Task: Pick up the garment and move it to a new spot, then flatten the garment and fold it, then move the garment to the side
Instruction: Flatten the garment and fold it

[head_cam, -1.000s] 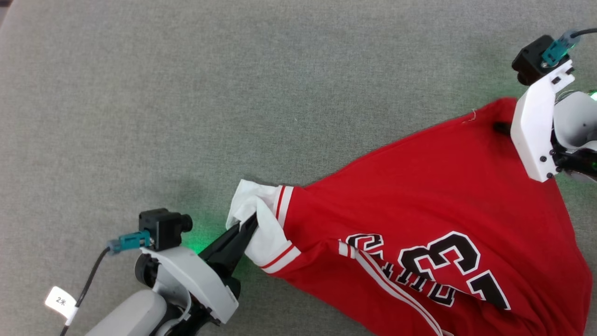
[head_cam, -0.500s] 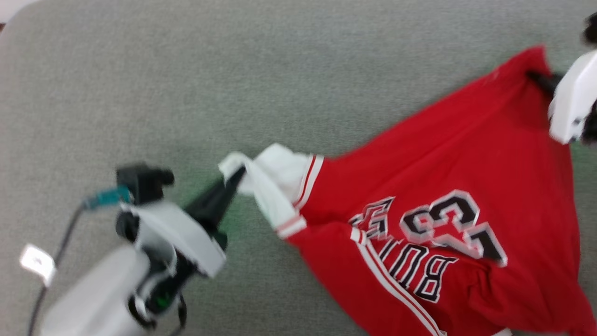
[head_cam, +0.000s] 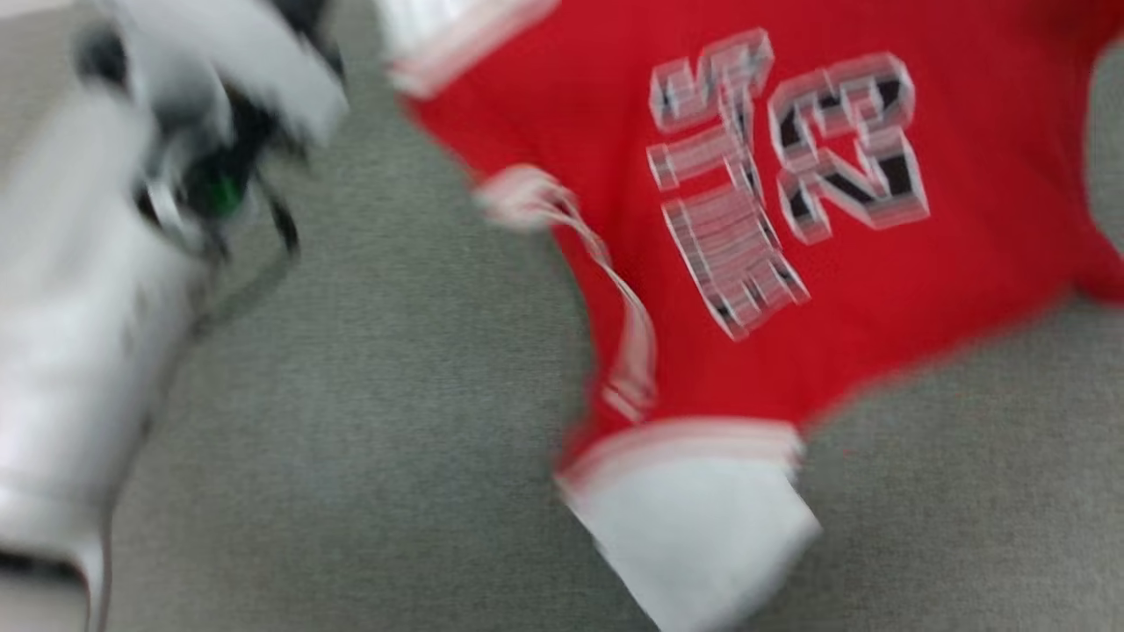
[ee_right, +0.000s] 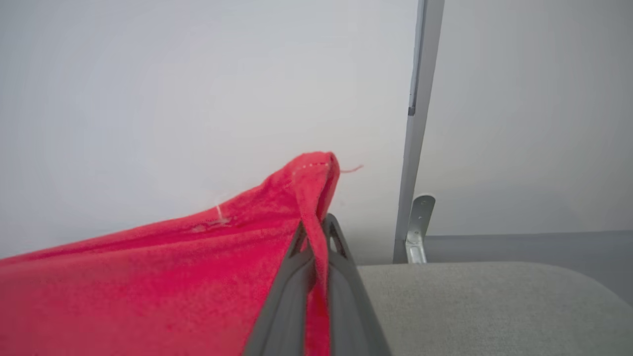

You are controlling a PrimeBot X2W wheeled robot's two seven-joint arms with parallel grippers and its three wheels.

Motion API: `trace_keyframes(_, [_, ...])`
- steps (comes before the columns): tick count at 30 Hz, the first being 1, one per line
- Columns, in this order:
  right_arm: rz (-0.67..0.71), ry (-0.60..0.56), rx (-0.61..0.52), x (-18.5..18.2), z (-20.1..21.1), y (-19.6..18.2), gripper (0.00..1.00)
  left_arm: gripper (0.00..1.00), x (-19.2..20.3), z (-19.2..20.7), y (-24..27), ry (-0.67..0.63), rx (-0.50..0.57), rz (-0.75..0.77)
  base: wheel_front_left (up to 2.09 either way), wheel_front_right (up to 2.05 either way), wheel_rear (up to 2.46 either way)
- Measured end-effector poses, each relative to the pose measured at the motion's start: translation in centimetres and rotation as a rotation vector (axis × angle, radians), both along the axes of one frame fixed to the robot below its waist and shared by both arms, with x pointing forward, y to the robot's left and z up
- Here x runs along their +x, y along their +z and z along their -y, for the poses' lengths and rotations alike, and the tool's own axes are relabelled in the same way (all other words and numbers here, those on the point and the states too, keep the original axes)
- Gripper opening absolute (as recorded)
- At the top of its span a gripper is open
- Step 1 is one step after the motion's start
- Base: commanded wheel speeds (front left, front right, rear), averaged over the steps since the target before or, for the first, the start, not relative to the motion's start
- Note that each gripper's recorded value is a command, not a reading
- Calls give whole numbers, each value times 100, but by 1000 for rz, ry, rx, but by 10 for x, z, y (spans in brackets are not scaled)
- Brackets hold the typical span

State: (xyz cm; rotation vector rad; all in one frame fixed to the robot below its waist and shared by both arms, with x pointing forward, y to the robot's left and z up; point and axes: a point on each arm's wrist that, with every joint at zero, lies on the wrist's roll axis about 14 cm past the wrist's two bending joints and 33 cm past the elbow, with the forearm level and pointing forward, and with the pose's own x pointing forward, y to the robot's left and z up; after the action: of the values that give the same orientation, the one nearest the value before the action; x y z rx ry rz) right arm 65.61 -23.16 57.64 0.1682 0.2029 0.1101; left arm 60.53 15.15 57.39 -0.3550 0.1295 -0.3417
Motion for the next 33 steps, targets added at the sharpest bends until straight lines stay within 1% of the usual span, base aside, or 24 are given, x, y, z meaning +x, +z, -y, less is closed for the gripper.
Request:
trace_keyframes(2, [46,-18,16,8,1,18,0,0,23,0,20,33,-16,27,0,0,0])
trace_keyframes(5, [124,-61,41,21,9,45,0,0,55,-8,57,114,-9,108,0,0,0])
trace_keyframes(7, [198,-82,77,29,10,70,0,0,72,-18,90,180,-27,197,0,0,0])
trace_keyframes(8, [236,-92,85,33,11,83,0,0,79,-21,108,208,-52,245,0,0,0])
trace_keyframes(9, [275,-101,94,36,12,95,0,0,84,-23,126,232,-82,296,0,0,0])
trace_keyframes(11, [347,-124,117,39,16,118,0,0,90,-24,155,263,-105,391,0,0,0])
trace_keyframes(14, [433,-150,118,40,23,145,0,0,93,-18,191,259,-138,510,0,0,0])
trace_keyframes(17, [455,-160,119,38,24,154,0,0,93,-14,204,240,-221,531,0,0,0])
trace_keyframes(20, [438,-156,115,38,21,148,0,0,93,-8,191,216,-227,497,0,0,0])
trace_keyframes(22, [389,-136,91,39,12,128,0,0,92,-7,169,208,-231,444,0,0,0])
trace_keyframes(24, [334,-122,76,36,8,101,0,0,92,-7,136,205,-276,345,0,0,0])
trace_keyframes(25, [302,-108,63,34,4,89,0,0,89,-4,117,193,-257,296,0,0,0])
trace_keyframes(26, [287,-96,62,31,1,80,0,0,86,1,103,177,-270,265,0,0,0])
trace_keyframes(28, [250,-62,57,26,-7,63,0,0,73,19,76,102,-288,189,0,0,0])
trace_keyframes(29, [230,-43,59,22,-12,53,0,0,66,24,63,86,-328,160,0,0,0])
trace_keyframes(31, [175,-16,65,12,-14,29,0,0,48,22,23,70,-326,77,0,0,0])
trace_keyframes(33, [128,13,57,-1,-16,7,0,0,28,13,-9,85,-368,9,0,0,0])
